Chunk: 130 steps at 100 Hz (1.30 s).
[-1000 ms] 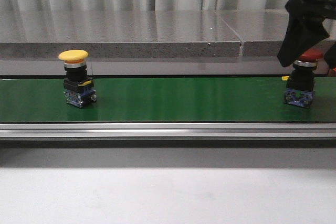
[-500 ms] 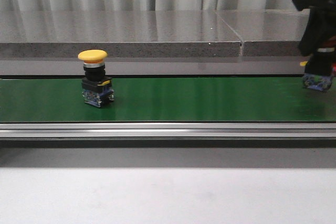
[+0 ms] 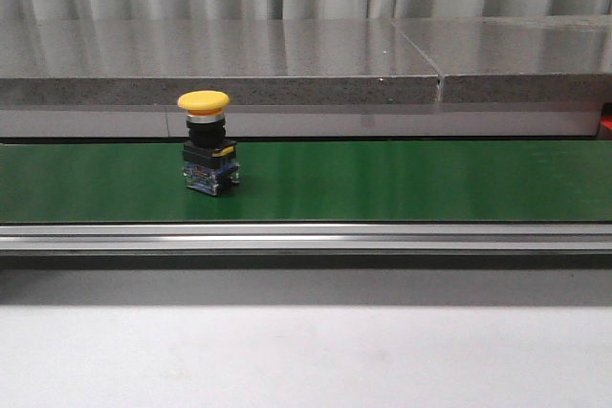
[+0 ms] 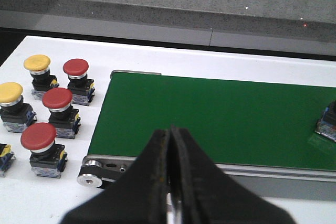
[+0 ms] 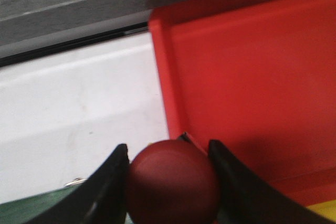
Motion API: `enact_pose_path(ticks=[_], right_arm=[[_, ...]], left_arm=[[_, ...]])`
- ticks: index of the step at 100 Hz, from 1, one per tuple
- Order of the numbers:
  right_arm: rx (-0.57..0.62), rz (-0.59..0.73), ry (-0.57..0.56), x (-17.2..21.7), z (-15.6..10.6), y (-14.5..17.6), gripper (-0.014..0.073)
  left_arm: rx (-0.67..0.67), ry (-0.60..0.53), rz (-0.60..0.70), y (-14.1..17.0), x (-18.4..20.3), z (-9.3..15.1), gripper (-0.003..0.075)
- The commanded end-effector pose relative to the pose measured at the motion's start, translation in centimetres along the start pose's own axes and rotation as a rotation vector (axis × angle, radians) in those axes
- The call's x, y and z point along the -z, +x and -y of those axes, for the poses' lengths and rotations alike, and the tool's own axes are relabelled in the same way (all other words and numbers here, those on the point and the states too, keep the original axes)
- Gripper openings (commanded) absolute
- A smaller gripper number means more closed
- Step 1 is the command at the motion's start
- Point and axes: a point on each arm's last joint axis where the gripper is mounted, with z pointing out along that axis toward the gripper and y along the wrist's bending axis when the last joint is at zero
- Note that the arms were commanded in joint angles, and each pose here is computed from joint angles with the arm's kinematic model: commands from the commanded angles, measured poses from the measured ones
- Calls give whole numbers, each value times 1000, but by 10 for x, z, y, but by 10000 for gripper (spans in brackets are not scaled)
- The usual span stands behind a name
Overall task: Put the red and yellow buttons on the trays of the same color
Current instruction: 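Carry the red button into the red tray and release it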
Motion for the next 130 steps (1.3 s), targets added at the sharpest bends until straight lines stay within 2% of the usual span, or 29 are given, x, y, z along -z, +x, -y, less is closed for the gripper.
enact_pose_path(ticks=[1,24,44,68,82,95,106,130], right_arm=[[-39,92,41,3,18,-18,244],[-112,75,98,-40,50,-10,244],[-122,96,121,-63,58,-6,244],[-153,47,102,-83,61,-5,253],[-157,27,97,-87,61,-3,322],[-157,25,96,-86,61,-3,479],[-155,20,92,-83,60,-4,578],[-137,61,70,-50,48,-17,596]], left_arm=[[-7,28,95,-14,3,3,-19],[-7,28,95,-14,3,3,-19],[-7,28,95,-14,3,3,-19],[-7,28,95,-14,3,3,-19],[-7,28,95,-14,3,3,-19],[-7,28,95,-14,3,3,-19],[-7,28,95,-14,3,3,-19],[-7,28,95,-14,3,3,-19]])
